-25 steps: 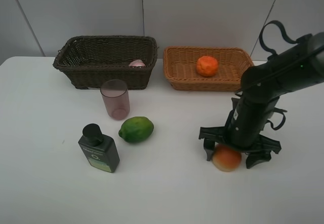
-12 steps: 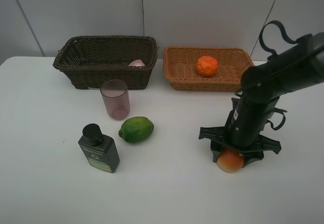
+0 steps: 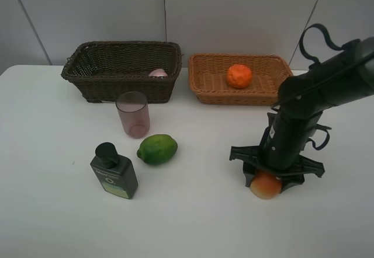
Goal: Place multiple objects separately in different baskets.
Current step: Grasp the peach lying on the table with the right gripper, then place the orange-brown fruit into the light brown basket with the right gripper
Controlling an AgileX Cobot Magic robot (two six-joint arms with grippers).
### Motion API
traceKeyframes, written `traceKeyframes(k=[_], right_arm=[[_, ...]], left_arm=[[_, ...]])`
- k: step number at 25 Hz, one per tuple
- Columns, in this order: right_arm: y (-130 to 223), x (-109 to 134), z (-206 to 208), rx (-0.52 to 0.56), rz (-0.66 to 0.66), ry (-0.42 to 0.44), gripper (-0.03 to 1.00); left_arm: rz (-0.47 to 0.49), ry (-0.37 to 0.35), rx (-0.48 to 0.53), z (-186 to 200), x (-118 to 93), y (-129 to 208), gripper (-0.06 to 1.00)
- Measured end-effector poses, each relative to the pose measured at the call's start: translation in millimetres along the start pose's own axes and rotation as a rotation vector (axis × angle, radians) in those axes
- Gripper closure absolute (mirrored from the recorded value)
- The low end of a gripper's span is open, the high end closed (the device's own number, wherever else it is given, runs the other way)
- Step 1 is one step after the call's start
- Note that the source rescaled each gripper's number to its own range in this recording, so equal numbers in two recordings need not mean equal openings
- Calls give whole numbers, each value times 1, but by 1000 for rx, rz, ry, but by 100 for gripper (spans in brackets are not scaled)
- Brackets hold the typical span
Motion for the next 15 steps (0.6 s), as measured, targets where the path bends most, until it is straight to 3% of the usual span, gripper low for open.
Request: traceKeyframes(k=[6,11,15], right_arm=[[-7,4,24,-7,77,2,52],[-36,20,67,-68,250,-9,52],[-66,33,106,-147,309,-35,52]], left_arm=[[0,0,0,0,0,0,-2],[0,0,0,0,0,0,-2],[0,0,0,0,0,0,-2]])
Point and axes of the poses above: a point on each arm's last joint axis where the gripper is mounted, z pointing back along that axis away from the gripper, x along the wrist's bending axis when the last joint is at zero, y = z × x, the point moved 6 cm from there along -z, pointing out along that axis toward the gripper, and after that the axes turned 6 degrees about z, right-handed, at the moved point
